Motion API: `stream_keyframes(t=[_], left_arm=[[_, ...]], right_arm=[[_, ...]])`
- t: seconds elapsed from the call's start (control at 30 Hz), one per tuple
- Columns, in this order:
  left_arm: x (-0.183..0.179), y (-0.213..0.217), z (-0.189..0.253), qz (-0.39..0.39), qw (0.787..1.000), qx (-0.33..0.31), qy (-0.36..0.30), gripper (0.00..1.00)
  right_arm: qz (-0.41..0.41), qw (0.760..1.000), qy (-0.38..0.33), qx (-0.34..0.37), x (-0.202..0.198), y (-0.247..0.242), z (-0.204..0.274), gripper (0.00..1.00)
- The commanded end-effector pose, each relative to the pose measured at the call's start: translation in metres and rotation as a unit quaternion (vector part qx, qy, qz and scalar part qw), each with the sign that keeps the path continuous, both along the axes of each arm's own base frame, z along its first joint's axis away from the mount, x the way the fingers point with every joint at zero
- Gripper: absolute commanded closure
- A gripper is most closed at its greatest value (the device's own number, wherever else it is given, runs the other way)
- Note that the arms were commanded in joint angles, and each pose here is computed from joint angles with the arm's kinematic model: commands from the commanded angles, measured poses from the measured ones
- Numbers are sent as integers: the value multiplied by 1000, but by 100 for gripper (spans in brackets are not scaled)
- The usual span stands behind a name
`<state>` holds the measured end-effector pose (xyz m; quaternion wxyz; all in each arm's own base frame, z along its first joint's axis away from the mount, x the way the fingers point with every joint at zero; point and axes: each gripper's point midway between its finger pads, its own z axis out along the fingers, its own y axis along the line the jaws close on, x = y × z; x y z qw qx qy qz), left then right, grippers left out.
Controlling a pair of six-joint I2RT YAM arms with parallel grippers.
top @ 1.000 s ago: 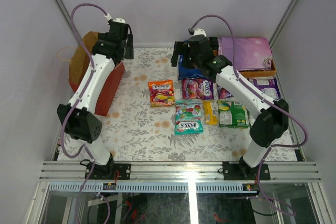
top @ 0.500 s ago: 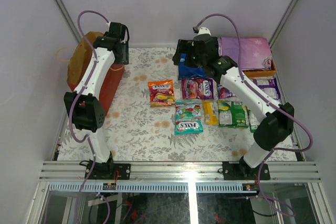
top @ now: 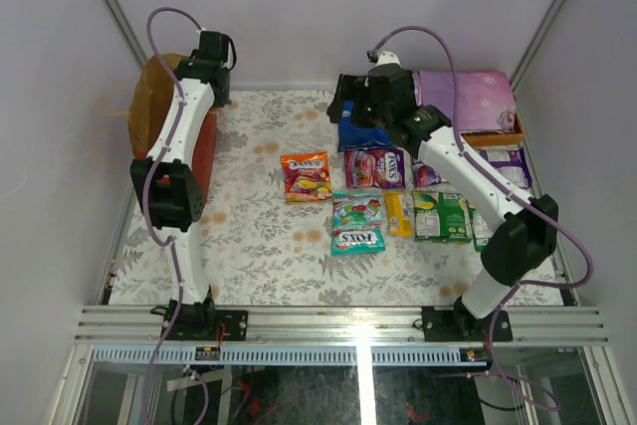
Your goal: Take the snacks out of the paper bag
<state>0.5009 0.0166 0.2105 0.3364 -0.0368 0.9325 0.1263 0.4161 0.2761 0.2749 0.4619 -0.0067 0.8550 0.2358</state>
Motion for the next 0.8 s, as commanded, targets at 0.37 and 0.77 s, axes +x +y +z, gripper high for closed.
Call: stream_keyframes(t=[0.37, 0.77], left_arm=[[86, 37, 26, -37, 990, 85, -105, 100], [108, 47, 112, 9, 968, 23, -251, 100]], right_arm=[[21, 1000, 3, 5, 12, 13, -6, 1], [36, 999, 10, 8, 14, 21, -7, 1]])
